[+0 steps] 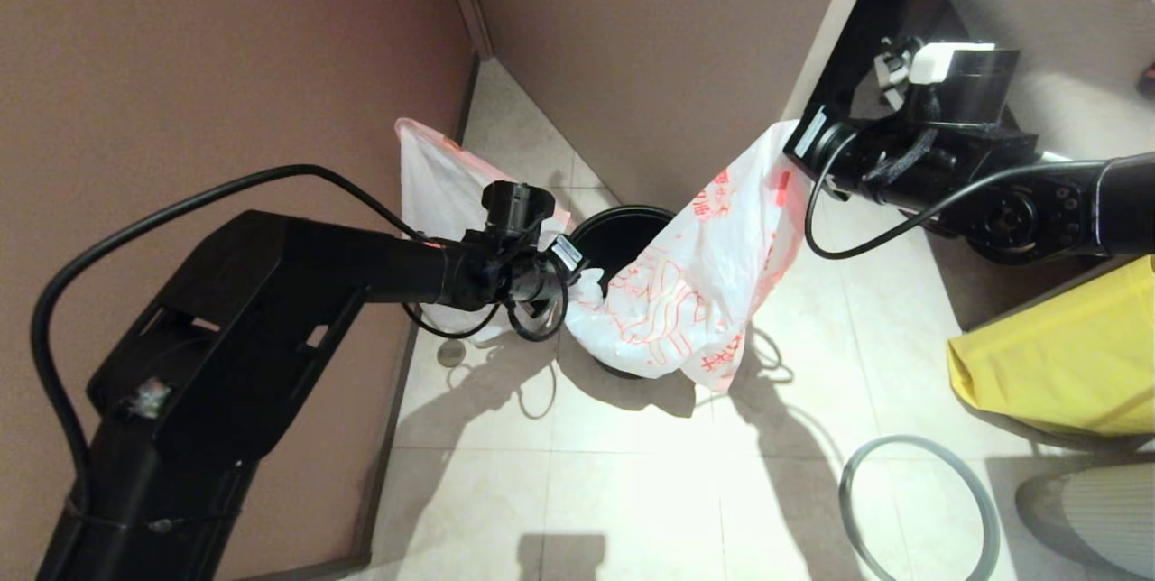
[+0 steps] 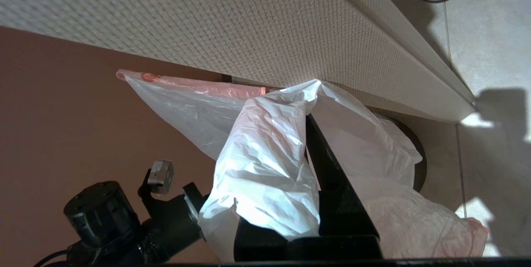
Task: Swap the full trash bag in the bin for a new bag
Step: Put the new garbage bag on the trash can
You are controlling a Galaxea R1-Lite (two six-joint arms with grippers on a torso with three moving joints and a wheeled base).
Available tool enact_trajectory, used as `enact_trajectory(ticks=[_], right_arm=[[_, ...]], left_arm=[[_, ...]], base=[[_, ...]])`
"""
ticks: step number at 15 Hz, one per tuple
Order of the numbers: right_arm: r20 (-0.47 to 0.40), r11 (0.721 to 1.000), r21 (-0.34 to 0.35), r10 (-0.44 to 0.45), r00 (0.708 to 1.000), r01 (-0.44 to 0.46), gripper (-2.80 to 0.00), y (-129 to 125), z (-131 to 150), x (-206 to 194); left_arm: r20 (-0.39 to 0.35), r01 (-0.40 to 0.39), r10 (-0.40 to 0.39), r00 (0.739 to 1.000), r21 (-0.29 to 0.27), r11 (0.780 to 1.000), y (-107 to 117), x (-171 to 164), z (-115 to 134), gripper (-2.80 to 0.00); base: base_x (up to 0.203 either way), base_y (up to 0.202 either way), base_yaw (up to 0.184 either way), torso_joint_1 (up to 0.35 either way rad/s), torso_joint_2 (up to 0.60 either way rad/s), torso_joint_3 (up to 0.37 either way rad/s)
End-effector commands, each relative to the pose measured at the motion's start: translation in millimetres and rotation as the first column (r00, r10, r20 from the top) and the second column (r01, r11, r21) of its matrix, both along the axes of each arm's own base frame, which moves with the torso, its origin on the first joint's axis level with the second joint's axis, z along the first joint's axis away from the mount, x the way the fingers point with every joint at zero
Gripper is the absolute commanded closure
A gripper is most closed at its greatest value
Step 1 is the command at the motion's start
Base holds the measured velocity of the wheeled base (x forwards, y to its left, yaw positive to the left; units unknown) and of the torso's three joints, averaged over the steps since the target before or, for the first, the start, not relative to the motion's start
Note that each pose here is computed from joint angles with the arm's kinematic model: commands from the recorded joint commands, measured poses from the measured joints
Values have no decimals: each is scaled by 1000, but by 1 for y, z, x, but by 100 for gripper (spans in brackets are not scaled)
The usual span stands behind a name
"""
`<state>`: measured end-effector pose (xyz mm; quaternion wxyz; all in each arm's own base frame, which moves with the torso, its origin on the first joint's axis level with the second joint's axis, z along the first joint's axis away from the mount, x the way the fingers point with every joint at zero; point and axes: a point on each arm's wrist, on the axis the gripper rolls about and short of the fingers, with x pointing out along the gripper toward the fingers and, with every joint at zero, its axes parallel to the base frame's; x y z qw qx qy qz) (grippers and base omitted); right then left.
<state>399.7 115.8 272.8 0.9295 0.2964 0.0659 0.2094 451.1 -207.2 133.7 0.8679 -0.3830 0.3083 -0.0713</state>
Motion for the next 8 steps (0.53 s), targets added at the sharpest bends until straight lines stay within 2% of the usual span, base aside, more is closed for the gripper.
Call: enact_trajectory(ticks=[1,3,5,7,8], right_arm=[[-5,1000,3,4,1000,-4,0,1,-2,1],[-6,1000,2,2,1000,-2,0,1,-3,2],[-9,1000,1,-1,1000,1,0,0,-4,3],[-13,1000,-1,-2,1000,2,0,0,-5,3],[-15,1000,-3,-5,1000,5,0,-1,-7,4]], left_arm=[[-44,7,-7,999,16,1000,-10,9,-21,0],[-87,17,-13,996,39,999,-15,9,-35,0],[-99,17,-12,995,47,999,-16,10,-42,0],[-92,15,-11,996,48,999,-15,10,-40,0],[-76,9,-5,997,44,999,-14,9,-31,0]], base=[[0,0,0,0,0,0],[0,0,0,0,0,0],[0,0,0,0,0,0],[0,0,0,0,0,0],[0,0,0,0,0,0]])
